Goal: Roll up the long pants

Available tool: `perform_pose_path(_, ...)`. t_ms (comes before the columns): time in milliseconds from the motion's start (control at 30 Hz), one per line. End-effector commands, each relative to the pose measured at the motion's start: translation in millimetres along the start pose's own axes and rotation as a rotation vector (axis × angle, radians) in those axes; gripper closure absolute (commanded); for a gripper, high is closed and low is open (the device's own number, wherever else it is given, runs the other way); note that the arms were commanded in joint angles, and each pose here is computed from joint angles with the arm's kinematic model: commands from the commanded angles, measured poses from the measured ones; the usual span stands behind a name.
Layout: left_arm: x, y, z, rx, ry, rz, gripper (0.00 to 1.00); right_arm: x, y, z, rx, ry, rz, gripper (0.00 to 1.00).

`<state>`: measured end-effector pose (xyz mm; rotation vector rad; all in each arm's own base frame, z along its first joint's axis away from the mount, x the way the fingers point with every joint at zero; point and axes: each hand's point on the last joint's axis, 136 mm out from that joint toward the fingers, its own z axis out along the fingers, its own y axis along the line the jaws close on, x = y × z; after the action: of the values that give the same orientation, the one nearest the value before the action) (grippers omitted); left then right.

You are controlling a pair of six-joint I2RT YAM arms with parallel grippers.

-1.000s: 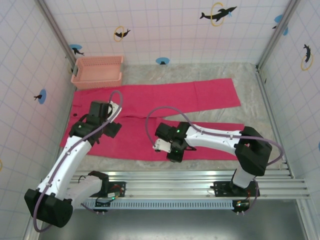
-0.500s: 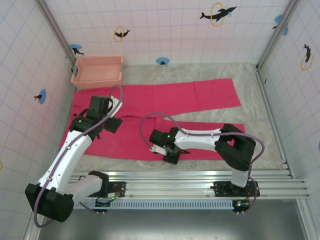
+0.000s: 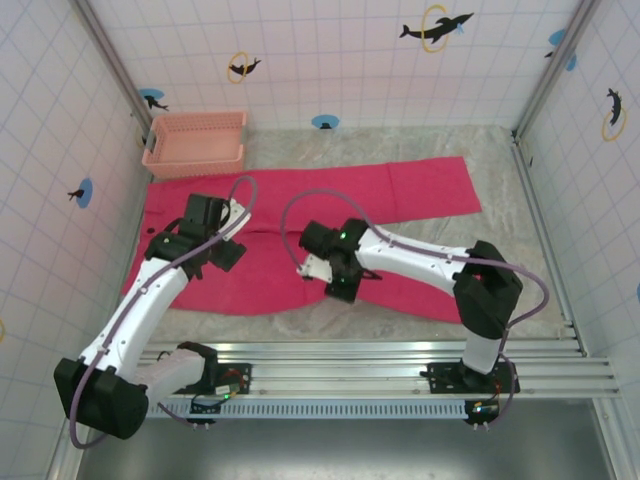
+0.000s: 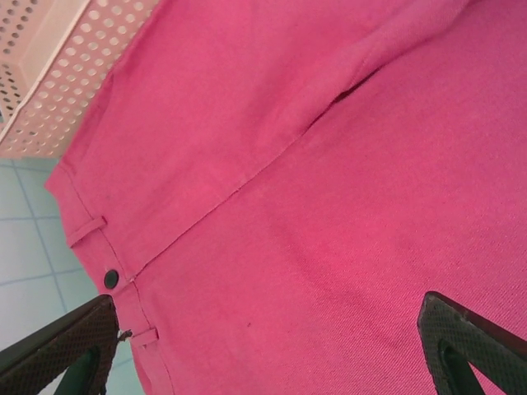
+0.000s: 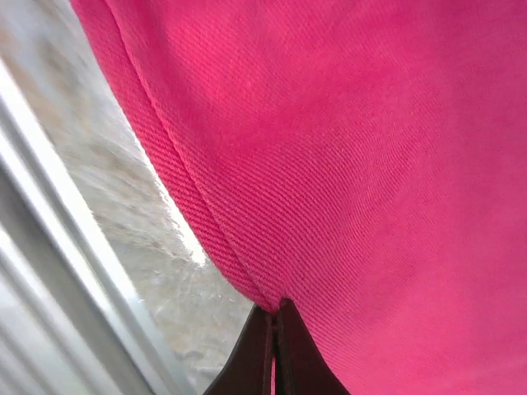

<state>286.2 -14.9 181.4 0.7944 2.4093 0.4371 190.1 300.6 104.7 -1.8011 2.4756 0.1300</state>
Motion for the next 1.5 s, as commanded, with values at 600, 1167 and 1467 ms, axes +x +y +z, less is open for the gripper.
perform_pose_path(600, 50.2, -82.9, 2.2, 0.326, 0.114, 0.24, 0.03, -32.1, -71.5, -70.4, -0.302, -0.189, 0.205, 1.0)
perform_pose_path(1167, 52.2, -91.7, 37.6, 0.341, 0.188, 0.294, 0.02, -37.1, -93.6, -96.2, -0.35, -0.336, 0.294, 1.0)
perform_pose_path(1467, 46.5, -53.9, 80.5, 0.141, 0.349, 0.301, 1.0, -21.7, -103.2, -98.6, -0.346, -0.341, 0.329, 1.0)
